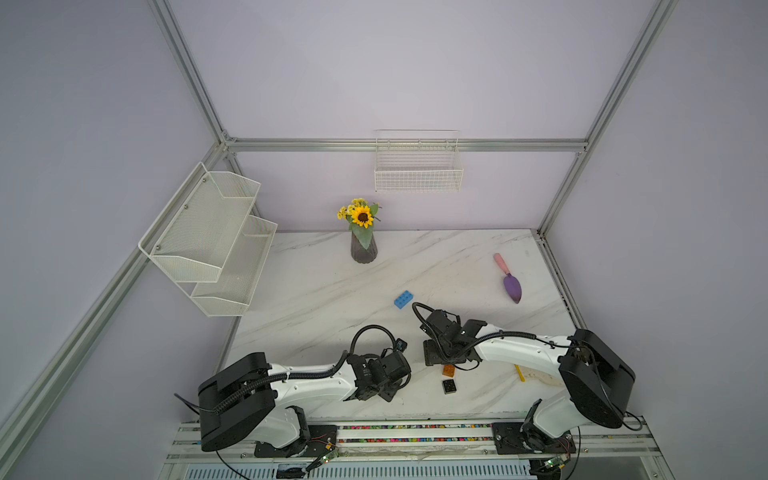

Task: Assemble the letter v with lego
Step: Pick up the lego brick from the center of the board.

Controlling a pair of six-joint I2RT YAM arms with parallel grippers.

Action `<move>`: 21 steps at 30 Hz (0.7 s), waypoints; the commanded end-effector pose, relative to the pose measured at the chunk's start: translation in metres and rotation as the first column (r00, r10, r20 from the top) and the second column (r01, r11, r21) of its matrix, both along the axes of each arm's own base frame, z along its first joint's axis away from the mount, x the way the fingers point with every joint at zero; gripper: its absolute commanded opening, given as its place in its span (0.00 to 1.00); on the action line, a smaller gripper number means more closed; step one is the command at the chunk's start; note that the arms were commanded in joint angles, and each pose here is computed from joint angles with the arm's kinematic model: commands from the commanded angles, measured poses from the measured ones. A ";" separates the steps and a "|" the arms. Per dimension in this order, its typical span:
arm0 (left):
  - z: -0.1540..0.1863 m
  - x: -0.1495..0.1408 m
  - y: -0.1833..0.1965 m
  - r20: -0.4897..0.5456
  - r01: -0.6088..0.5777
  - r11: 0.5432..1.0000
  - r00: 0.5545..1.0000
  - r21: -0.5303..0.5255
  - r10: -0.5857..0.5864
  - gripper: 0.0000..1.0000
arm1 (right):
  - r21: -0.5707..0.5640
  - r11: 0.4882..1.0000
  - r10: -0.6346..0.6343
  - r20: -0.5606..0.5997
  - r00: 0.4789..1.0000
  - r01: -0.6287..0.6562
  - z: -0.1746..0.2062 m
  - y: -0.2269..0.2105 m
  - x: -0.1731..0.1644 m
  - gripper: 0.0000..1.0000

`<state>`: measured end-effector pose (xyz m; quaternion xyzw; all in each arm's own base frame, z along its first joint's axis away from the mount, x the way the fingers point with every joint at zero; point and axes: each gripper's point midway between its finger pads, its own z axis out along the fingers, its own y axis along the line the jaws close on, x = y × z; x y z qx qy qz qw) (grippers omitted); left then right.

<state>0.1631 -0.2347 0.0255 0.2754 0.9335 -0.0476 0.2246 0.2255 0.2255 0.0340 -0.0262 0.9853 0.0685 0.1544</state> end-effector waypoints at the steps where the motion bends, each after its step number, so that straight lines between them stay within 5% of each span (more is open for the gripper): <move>1: 0.000 0.001 -0.003 0.004 -0.003 1.000 1.000 -0.003 0.003 0.37 | -0.008 0.999 -0.037 0.016 0.999 0.037 -0.002 -0.001 0.002 0.65; 21: 0.011 0.007 -0.002 0.051 -0.029 0.999 0.998 -0.033 0.030 0.30 | -0.006 0.993 -0.115 0.052 0.992 0.116 -0.002 0.004 0.010 0.34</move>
